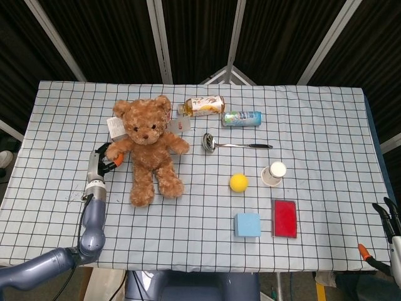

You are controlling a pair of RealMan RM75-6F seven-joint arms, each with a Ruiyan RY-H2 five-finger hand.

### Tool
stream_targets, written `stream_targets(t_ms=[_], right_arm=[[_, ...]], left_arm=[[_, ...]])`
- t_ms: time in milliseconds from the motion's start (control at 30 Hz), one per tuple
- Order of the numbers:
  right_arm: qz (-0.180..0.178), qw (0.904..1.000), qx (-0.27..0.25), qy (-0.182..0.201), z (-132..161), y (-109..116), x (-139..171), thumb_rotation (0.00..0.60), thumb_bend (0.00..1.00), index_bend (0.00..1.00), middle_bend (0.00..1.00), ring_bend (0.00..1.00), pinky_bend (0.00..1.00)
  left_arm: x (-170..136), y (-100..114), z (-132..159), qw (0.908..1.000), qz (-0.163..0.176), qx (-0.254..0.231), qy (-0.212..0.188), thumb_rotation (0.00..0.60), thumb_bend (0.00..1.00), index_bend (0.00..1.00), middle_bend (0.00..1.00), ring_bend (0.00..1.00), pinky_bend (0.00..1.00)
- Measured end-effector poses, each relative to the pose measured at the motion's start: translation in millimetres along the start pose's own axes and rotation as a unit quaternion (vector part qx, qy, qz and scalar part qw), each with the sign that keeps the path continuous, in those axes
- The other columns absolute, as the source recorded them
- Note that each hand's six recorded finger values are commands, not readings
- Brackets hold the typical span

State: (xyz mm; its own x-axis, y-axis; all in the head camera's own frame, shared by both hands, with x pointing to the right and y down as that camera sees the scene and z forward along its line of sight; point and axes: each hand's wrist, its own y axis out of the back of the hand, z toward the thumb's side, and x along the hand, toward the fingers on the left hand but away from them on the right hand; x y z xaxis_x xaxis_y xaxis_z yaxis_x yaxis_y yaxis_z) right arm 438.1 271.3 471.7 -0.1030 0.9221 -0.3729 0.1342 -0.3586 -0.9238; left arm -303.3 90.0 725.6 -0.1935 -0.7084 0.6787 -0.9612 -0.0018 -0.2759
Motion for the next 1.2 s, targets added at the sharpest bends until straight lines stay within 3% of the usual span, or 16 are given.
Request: stream_targets(t_ms=[233, 333, 600, 900, 1200], right_arm=[[0.002, 1.0, 0.002, -0.001, 0, -1, -1, 0.6, 0.22, 0.14, 0.06, 0.1, 0.0], [0.002, 1.0, 0.002, -0.002, 0, -1, -1, 0.6, 0.22, 0.14, 0.06, 0.1, 0.0], [0.0, 1.0, -0.002, 0.001, 0, 0, 0, 0.6, 0.22, 0.14, 0.06, 0.1, 0.0], [0.001, 1.0, -0.003, 0.002, 1, 0, 0, 0.6, 0.22, 0.14, 0.06, 0.1, 0.0], [0.0, 1.0, -0.003, 0.003, 1, 0, 0, 0.6, 0.22, 0.14, 0.06, 0.1, 0.0]], left_arm=[[8, 10, -15, 0.9998, 0.006, -0.002, 0.019, 0.6, 0.59, 0.49, 0.5, 0.11, 0.0], [9, 10, -15, 0.9999, 0.005, -0.001, 0.016, 0.6, 0.54, 0.47, 0.46, 0.1, 0.0], [5, 5, -6, 0.9999, -0.005, 0.013, -0.008, 0.6, 0.47, 0.27, 0.24, 0.02, 0.0], [0, 9, 0, 0.9989, -0.005, 0.027, -0.039, 0.6, 0.47, 0.15, 0.02, 0.0, 0.0], [-11, 27, 6, 0.9943, -0.001, 0.062, -0.086, 0.6, 0.46, 0.14, 0.0, 0.0, 0.0]])
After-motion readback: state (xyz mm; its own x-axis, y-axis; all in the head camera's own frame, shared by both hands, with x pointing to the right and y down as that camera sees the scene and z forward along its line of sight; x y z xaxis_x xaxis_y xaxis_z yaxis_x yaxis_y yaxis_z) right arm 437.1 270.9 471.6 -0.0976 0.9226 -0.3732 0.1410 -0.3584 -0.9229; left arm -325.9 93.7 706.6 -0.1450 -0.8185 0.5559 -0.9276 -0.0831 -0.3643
